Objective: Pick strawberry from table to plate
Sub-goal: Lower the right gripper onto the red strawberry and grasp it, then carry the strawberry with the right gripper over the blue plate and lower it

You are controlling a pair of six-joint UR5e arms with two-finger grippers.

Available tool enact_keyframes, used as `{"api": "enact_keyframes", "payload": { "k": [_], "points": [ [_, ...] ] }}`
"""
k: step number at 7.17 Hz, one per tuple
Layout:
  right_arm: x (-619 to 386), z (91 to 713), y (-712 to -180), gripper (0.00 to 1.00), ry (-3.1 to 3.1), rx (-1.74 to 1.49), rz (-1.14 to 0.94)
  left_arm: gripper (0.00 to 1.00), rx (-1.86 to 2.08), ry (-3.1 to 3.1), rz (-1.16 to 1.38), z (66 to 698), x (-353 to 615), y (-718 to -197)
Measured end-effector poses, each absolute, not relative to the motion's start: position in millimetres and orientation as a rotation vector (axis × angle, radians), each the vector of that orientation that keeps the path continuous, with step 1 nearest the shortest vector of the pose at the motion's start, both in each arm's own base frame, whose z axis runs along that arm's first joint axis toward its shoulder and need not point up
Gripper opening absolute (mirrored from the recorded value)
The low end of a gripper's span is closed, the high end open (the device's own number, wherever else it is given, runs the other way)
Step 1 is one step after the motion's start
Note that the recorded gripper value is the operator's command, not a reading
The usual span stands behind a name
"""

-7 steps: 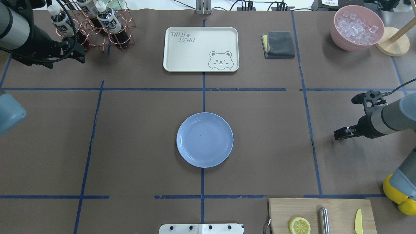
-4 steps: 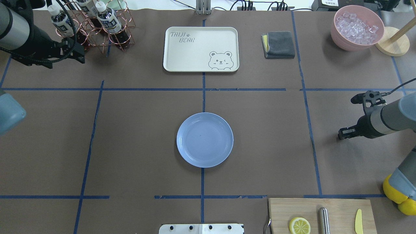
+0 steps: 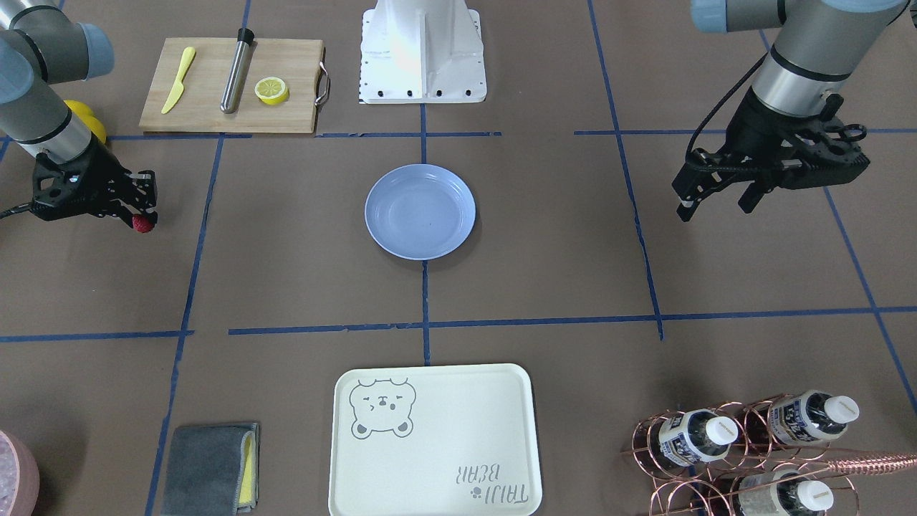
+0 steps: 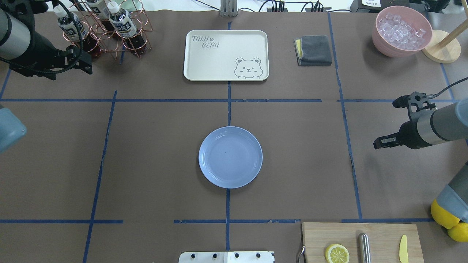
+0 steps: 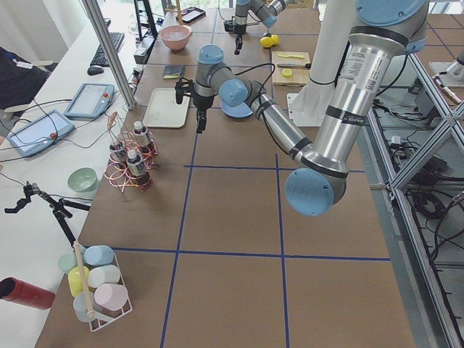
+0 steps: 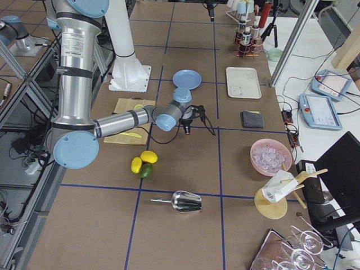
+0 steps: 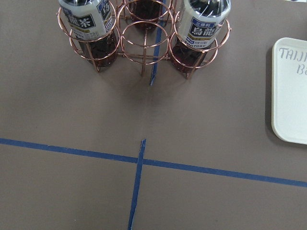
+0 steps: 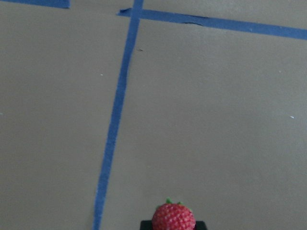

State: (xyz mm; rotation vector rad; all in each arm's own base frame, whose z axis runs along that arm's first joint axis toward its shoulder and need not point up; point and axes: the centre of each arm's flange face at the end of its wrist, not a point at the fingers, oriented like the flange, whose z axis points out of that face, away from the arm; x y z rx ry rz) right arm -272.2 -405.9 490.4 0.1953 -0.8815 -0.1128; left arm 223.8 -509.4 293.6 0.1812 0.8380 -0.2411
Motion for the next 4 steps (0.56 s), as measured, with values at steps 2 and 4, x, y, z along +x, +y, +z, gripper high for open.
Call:
{"api": "enact_keyframes", "payload": {
  "k": [2,4],
  "points": [
    [-302.4,412.1,-436.9,0.00,-0.949,0.195,-0.087,1.00,0.191,0.826,-0.206,299.4,222.5,-508.5],
    [-381.7,300.8,-457.9,0.00,-0.983,0.089,0.016,1.00,0.211,0.794,-0.126,316.6,216.2,-507.1]
  ]
}}
